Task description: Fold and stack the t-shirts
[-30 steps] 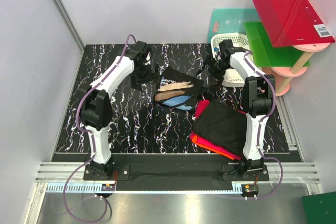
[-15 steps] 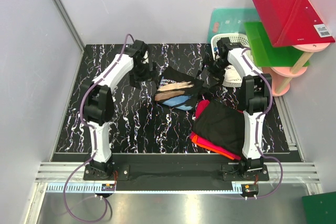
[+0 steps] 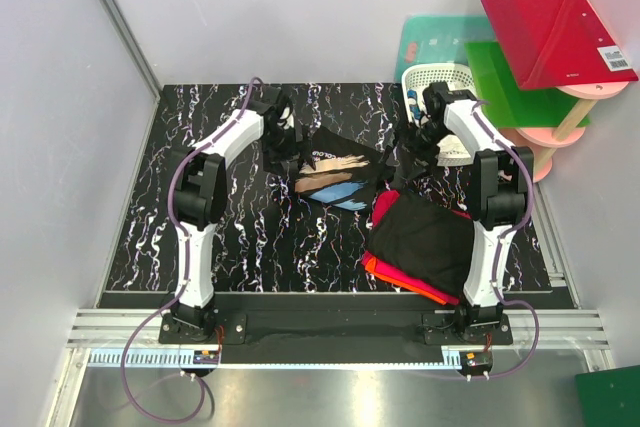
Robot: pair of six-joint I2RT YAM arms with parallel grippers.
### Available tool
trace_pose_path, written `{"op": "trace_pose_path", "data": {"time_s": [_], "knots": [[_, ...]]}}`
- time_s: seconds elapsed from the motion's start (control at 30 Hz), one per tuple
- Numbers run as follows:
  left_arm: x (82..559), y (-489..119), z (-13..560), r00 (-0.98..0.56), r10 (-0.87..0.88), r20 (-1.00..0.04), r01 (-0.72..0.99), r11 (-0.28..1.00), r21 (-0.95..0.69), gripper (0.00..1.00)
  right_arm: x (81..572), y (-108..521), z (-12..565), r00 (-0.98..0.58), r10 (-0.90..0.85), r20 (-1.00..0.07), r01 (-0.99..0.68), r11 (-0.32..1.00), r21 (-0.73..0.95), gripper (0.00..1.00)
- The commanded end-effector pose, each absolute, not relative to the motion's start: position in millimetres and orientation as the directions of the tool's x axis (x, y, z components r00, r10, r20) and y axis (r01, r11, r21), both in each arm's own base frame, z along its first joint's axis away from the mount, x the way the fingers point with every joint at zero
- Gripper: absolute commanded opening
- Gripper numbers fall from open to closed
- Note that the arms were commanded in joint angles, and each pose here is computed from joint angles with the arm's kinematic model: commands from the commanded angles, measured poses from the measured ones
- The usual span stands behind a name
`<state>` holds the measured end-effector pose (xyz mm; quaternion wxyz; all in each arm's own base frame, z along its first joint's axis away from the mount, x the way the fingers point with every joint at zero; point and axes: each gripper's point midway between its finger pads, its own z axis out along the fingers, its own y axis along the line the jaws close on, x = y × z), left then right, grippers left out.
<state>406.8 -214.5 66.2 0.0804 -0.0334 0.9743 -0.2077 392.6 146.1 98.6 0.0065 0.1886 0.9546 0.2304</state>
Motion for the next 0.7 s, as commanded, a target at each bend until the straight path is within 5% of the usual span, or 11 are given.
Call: {"op": "trace_pose_path", "data": {"time_s": [0.0,0.47,0.67], "knots": [[418.0,-219.8,88.0,-0.975,-0.094,-0.199,0.011,0.883,-0.469,0.99,399.8,146.1,79.8,-0.918,0.383,0.100,0.386,0.810,0.442,1.00],[415.9,-214.4,89.8,-0.976,-0.093,-0.196,0.012,0.879,-0.477,0.99,436.7,168.9,54.3,-0.909,0.400,0.119,0.401,0.758,0.515,1.00],[413.7,-212.7,86.2,-0.979,-0.083,-0.185,0.018,0.873,-0.487,0.99,433.5,183.8,79.7,-0.943,0.333,0.028,0.295,0.789,0.539,1.00]]}}
